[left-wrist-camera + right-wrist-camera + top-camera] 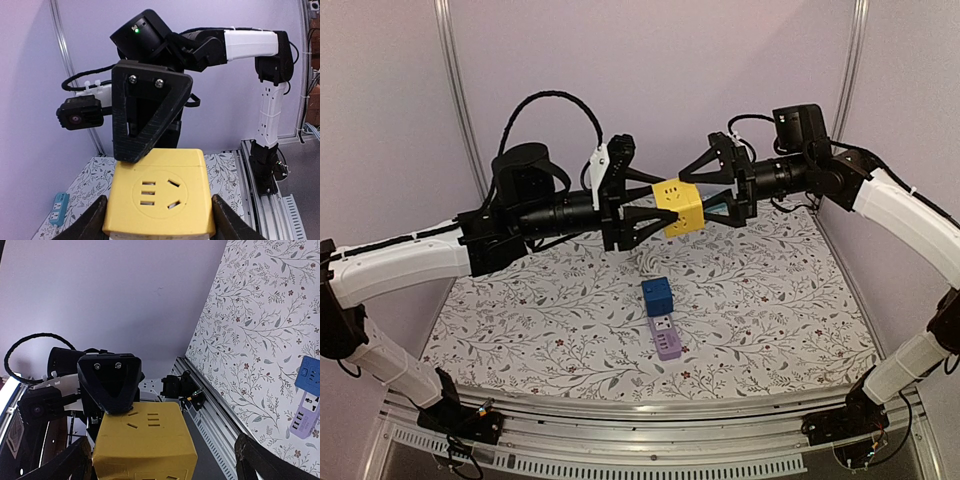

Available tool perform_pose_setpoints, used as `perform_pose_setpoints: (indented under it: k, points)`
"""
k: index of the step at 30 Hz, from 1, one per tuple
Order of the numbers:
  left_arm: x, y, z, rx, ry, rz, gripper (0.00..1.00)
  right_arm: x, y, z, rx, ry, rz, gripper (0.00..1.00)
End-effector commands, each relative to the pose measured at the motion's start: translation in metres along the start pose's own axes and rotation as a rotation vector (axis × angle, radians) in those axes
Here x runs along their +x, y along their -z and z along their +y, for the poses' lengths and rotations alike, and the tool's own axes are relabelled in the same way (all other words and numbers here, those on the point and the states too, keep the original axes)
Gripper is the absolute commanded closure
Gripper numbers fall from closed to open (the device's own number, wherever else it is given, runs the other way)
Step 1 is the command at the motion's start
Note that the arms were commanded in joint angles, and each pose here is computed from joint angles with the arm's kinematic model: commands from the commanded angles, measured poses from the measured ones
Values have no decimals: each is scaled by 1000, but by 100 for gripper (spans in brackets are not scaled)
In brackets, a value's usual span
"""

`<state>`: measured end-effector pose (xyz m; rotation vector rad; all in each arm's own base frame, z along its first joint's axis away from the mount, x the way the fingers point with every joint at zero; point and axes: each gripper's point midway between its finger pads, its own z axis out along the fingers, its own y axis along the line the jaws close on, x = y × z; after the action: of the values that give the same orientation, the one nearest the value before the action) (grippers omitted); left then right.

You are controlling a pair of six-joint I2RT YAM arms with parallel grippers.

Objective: Insert the plug

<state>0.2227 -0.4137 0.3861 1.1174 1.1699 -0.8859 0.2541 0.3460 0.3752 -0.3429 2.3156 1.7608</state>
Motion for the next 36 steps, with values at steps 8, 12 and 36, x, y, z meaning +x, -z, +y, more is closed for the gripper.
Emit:
perform_pose_setpoints:
  k: [8,12,36]
  points:
    - [-10,7,-3,26,0,-31,100,15,9,8,-19,18,30,9]
    - [-10,7,-3,27,12,-31,100,22,8,15,-44,37,56,7]
    - [-21,25,17,295,831,-140,100,26,39,45,-30,780,-230,1]
